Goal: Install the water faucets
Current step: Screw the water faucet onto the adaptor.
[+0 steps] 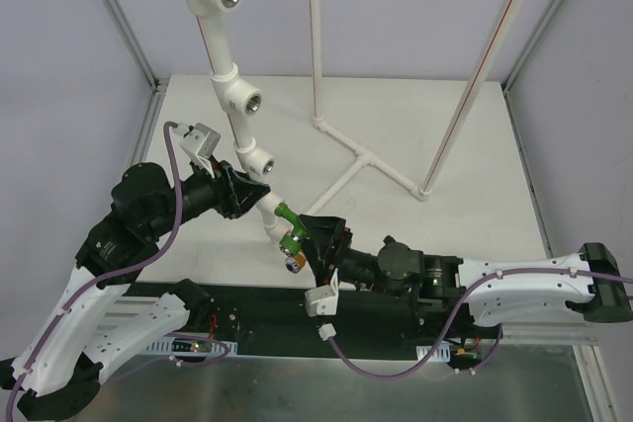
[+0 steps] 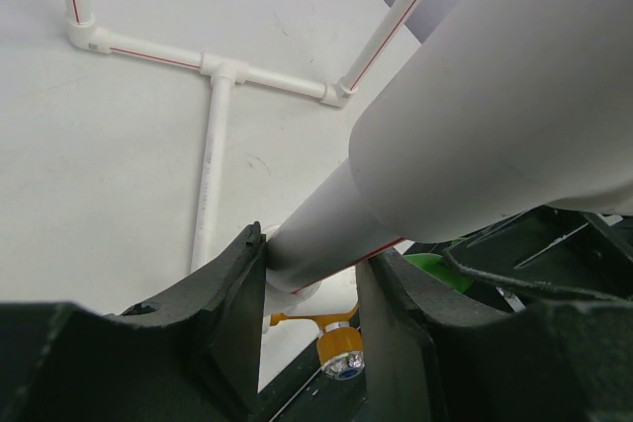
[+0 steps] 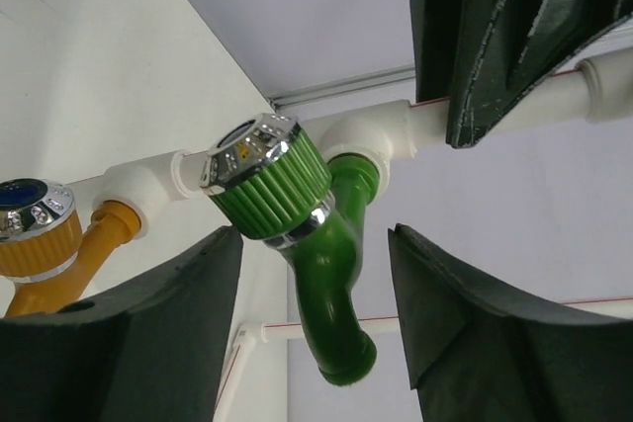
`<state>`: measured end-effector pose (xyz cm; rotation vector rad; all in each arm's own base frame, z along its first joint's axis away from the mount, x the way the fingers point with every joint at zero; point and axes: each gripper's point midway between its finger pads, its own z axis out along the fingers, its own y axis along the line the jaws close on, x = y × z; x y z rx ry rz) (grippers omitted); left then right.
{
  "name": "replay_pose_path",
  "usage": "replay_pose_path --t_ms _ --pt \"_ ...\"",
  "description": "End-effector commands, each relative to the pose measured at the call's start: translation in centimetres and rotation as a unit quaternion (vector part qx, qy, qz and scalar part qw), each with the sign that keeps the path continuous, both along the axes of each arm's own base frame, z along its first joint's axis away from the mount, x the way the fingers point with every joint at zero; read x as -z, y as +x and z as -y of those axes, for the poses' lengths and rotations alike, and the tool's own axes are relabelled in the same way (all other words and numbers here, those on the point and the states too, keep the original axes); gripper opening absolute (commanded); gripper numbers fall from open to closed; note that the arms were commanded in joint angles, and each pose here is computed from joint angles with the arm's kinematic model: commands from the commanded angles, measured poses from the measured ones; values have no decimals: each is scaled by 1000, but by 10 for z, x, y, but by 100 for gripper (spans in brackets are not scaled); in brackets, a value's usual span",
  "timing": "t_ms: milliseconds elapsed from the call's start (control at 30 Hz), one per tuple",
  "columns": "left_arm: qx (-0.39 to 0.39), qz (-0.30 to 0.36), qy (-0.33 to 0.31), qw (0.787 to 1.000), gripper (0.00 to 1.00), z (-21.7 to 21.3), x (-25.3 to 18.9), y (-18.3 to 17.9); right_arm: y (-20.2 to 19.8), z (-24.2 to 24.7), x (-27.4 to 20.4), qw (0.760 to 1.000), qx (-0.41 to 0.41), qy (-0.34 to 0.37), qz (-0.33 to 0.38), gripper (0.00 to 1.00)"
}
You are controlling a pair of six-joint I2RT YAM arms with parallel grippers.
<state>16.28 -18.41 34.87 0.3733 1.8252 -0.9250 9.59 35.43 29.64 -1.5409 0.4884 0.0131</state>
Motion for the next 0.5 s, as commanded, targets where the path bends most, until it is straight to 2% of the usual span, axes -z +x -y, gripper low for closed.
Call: replay_pose_path --t_ms 0,100,167,233,300,367,433,467 --pt "-14 -60 -7 998 0 -1 15 -4 2 -12 -27 999 9 24 19 62" --pt "-12 -59 -8 998 0 -1 14 -5 7 -17 -24 999 27 25 12 43" --pt "-13 -58 -9 998 0 -2 14 -5 7 -20 -20 999 35 31 -3 20" --pt "-15 -59 -9 998 0 -2 15 -5 8 -21 -18 997 45 51 -25 2" --pt "-16 -57 -10 998 0 -3 15 -5 9 -20 -15 993 58 82 -57 0" --pt "-17 -58 -10 998 0 -3 15 -6 8 -18 -15 979 66 149 -124 0" --pt "-16 -58 -10 998 0 -3 16 -6 7 -15 -15 946 68 227 -219 0" --pt "-16 -58 -10 998 0 -3 16 -6 6 -14 -15 920 70 268 -277 0"
